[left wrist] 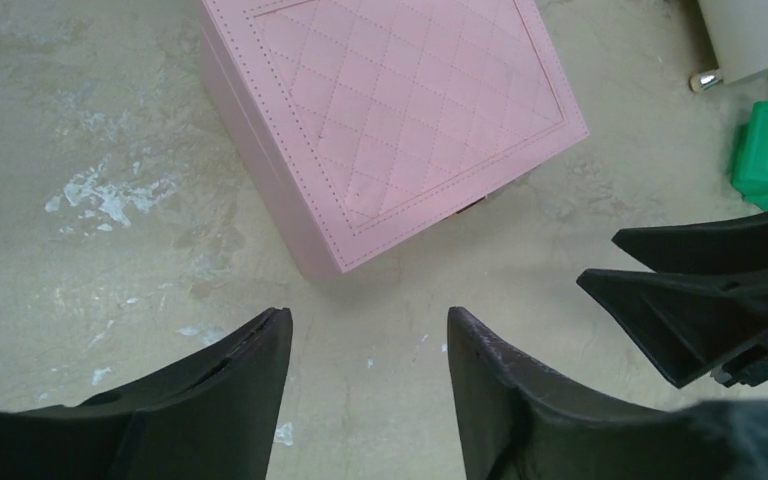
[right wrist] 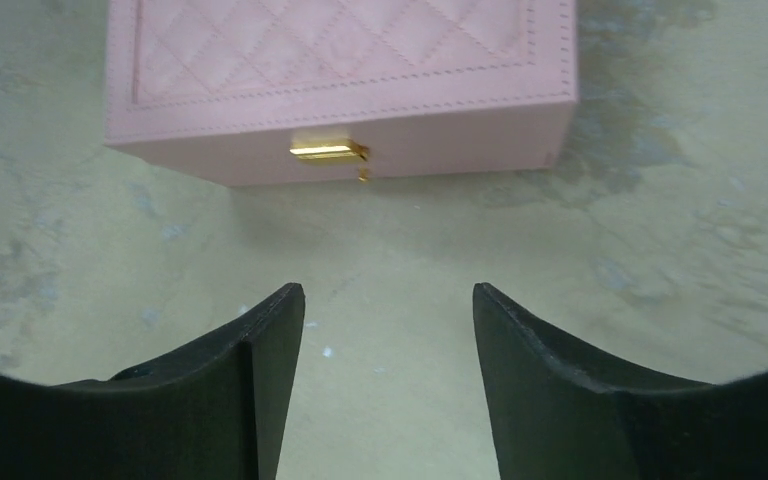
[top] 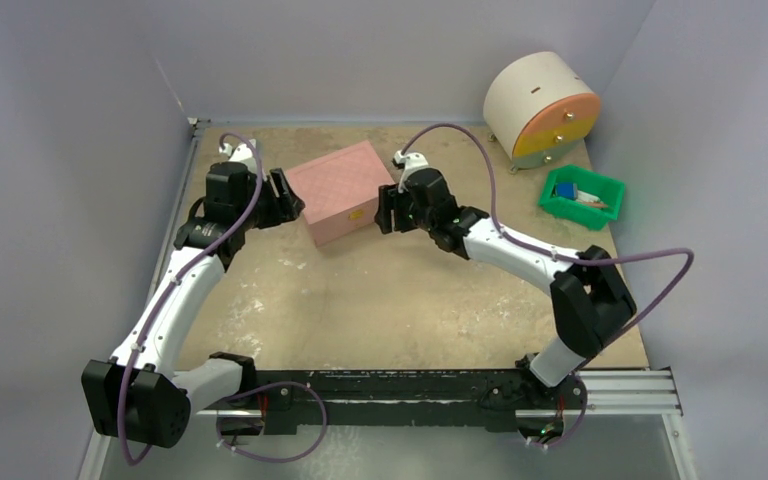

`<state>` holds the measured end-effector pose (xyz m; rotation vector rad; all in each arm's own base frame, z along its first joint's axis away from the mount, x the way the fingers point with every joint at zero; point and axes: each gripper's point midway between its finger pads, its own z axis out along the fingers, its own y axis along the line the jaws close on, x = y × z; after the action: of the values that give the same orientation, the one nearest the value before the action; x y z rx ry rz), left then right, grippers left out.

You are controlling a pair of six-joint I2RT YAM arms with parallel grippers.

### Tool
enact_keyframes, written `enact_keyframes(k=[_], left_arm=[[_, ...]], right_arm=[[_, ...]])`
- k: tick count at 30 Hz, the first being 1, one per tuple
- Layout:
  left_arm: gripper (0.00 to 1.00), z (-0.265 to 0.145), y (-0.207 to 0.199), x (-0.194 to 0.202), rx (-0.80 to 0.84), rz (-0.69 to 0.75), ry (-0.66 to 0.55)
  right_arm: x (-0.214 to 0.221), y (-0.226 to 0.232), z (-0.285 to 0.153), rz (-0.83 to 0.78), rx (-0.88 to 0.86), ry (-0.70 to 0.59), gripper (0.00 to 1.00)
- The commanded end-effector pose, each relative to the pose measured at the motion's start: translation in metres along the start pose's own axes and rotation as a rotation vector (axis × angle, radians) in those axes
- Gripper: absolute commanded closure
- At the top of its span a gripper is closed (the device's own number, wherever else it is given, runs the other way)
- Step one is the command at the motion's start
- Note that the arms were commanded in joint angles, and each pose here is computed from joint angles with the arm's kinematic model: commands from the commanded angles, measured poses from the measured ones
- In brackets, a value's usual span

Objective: Organize the mixed jewelry

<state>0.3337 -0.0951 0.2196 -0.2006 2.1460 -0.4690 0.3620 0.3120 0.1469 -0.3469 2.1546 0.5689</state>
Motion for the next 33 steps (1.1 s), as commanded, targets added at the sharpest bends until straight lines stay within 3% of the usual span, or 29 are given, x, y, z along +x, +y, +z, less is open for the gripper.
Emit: enact_keyframes(k=[1, 4, 5, 14, 23, 27, 33], left_arm=[[0.37, 0.001, -0.002, -0.006, -0.001, 0.020, -0.030], [0.30, 0.001, -0.003, -0.005, -0.005, 0.025, -0.029], [0.29, 0.002, -0.003, -0.004, -0.007, 0.028, -0.025], [0.22, 0.006, -0.011, 0.004, 0.011, 0.053, -0.003], [0.19, -0.013, -0.049, 0.010, 0.101, 0.177, -0.040], [0.18, -0.036, -0.068, 0.007, 0.160, 0.230, -0.095], [0.16, -0.087, -0.081, -0.017, 0.256, 0.242, -0.277]], right_arm=[[-0.018, -0.037, -0.028, -0.033, 0.136, -0.077, 0.28], [-0.020, -0.059, -0.050, -0.038, 0.193, -0.098, 0.03], [-0.019, -0.067, -0.058, -0.039, 0.214, -0.106, 0.01], [-0.011, -0.112, -0.150, -0.009, 0.373, -0.192, 0.01], [-0.016, -0.094, -0.246, 0.115, 0.280, -0.376, 0.01], [-0.013, -0.086, -0.270, 0.114, 0.242, -0.380, 0.01], [-0.018, -0.079, -0.294, 0.125, 0.203, -0.421, 0.01]])
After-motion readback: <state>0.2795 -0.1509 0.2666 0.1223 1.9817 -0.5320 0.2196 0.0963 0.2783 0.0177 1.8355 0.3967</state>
